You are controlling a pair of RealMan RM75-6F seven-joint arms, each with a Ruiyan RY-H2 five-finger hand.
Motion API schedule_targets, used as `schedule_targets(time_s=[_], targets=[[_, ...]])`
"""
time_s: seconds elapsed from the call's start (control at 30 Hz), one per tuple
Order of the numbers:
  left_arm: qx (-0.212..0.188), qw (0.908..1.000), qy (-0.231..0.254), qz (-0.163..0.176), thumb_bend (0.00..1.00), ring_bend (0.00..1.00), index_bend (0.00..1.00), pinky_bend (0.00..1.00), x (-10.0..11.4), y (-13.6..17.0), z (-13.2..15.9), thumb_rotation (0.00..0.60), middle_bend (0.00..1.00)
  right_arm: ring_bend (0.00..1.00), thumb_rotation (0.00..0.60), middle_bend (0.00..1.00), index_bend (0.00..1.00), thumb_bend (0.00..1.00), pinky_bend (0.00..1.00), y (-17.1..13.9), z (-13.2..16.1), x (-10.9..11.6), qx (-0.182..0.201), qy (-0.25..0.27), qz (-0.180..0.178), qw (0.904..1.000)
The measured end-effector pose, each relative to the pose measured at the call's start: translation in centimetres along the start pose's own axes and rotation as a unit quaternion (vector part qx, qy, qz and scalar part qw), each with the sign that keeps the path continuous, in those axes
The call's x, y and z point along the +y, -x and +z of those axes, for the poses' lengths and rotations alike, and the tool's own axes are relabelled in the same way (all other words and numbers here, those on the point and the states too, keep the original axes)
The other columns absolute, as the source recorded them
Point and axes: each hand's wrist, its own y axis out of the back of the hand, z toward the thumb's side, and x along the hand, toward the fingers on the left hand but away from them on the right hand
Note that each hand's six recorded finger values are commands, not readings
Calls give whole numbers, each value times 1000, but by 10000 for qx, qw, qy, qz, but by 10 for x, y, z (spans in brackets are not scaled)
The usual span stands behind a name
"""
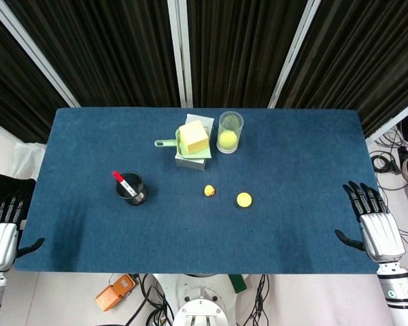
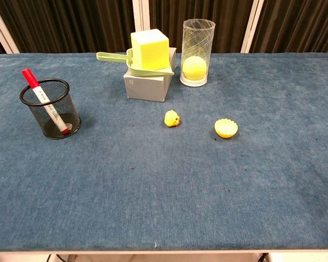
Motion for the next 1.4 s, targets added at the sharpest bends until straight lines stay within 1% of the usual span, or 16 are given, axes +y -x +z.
schedule_targets(time_s=[0.13, 0.23, 0.33, 0.4, 0.53, 0.63, 0.67, 0.77, 0.83, 0.97, 1.07, 1.17, 1.27, 1.4], targets=[[16, 10000, -26, -46, 12, 0, 46, 0, 0, 0, -1, 600, 0, 1, 600, 90, 0, 282, 119, 3, 3, -5, 63, 16, 105, 9999], [-1, 10000, -40, -35, 12, 0, 47, 0, 1, 1, 0, 600, 0, 2, 600, 90, 0, 282, 131, 9, 11, -8, 201, -6, 228, 9995], [5, 10000, -21, -18, 12, 0, 46, 0, 2, 1, -1, 600, 0, 2, 600, 90, 2, 283, 147, 22, 25, -9, 434, -77, 375, 9983], [8, 10000, -7, -9, 12, 0, 46, 0, 2, 2, -1, 600, 0, 2, 600, 90, 18, 283, 163, 36, 39, -11, 652, -141, 501, 9965], [5, 10000, -16, -27, 12, 0, 46, 0, 2, 4, -2, 600, 0, 10, 600, 90, 57, 283, 185, 71, 73, -21, 1100, -268, 829, 9901], [30, 10000, -13, -33, 12, 0, 46, 0, 1, 6, -3, 600, 0, 17, 600, 90, 60, 283, 195, 102, 107, -35, 1455, -387, 1176, 9816], [54, 10000, -4, -32, 12, 0, 46, 0, 1, 7, -4, 600, 0, 21, 600, 90, 61, 284, 201, 114, 122, -43, 1591, -437, 1326, 9773], [135, 9999, -1, -50, 12, 0, 46, 0, 0, 10, -9, 600, 0, 30, 600, 90, 69, 295, 211, 140, 158, -62, 1825, -557, 1612, 9683], [193, 9998, -18, -75, 12, 0, 46, 0, -1, 13, -13, 600, 0, 36, 600, 90, 82, 302, 216, 154, 177, -72, 1892, -615, 1721, 9648], [277, 9996, -12, -91, 12, 0, 47, 0, -3, 16, -18, 600, 0, 50, 600, 90, 128, 302, 232, 184, 217, -102, 1956, -731, 1977, 9578], [309, 9995, -23, -99, 12, 0, 46, 0, -3, 16, -20, 600, 0, 60, 600, 90, 172, 304, 240, 201, 243, -120, 1992, -840, 2116, 9531], [327, 9994, -26, -96, 12, 0, 47, 0, -4, 16, -22, 600, 0, 71, 600, 90, 226, 307, 251, 211, 265, -134, 2044, -945, 2224, 9486], [350, 9993, -29, -102, 12, 0, 46, 0, -4, 15, -24, 600, 0, 78, 600, 90, 287, 321, 257, 216, 281, -145, 2090, -1056, 2293, 9448], [385, 9992, -42, -122, 12, 0, 46, 0, -5, 17, -26, 600, 0, 87, 600, 97, 380, 347, 264, 218, 292, -157, 2115, -1233, 2363, 9403]])
